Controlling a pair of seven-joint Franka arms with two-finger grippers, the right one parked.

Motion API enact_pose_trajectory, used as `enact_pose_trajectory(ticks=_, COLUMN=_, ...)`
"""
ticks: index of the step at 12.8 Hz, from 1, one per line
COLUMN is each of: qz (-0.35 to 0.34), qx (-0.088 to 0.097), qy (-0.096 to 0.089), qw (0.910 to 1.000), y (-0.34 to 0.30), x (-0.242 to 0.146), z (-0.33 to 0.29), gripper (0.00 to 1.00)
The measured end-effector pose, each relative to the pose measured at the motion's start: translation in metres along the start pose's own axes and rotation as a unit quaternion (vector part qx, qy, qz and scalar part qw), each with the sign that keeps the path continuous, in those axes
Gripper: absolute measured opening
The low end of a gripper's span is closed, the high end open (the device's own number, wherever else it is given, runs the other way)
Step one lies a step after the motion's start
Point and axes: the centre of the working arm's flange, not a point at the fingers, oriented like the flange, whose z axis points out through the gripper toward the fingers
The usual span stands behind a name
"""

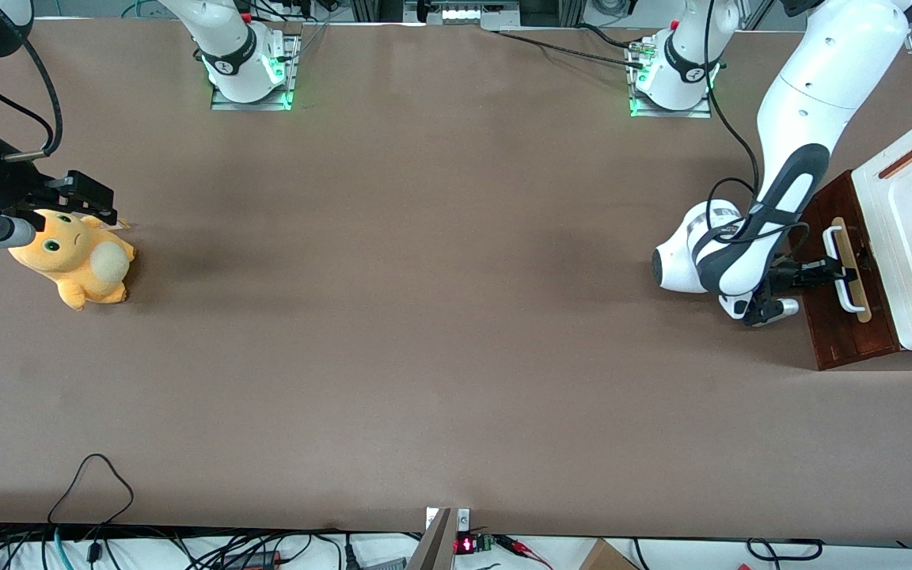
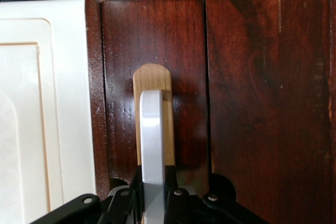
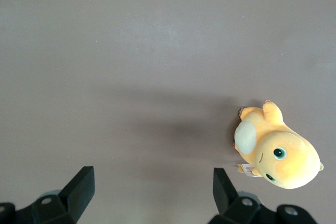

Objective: Open lower drawer with left arm only
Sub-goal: 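Pull the gripped handle away from the cabinet to slide the drawer out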

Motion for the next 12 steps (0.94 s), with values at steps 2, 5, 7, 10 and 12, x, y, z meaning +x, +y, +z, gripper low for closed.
enact_pose_trajectory(ticks=2, qz=0.0, qx=0.005, qy=0.015, qw=0.9999, y=0.002, x=-0.002, z=-0.022, gripper=0.18)
enact_pose_trajectory(ticks=5, qz=0.002, qx=0.018, qy=0.047, qw=0.9987, y=0.003, x=-0.007, z=-0.071, gripper=0.18)
enact_pose_trajectory(ticks=7, qz=0.001, qx=0.018, qy=0.073, qw=0.9972, y=0.002, x=-0.011, z=-0.11, gripper=0.18)
enact_pose_trajectory(ticks=10, qz=-0.002, qx=0.017, qy=0.085, qw=0.9962, y=-0.001, x=-0.013, z=-0.132, gripper=0.18)
enact_pose_trajectory(ticks=12, qz=-0.001, qx=0.018, qy=0.08, qw=0.9967, y=0.0, x=-0.012, z=-0.126, gripper=0.18)
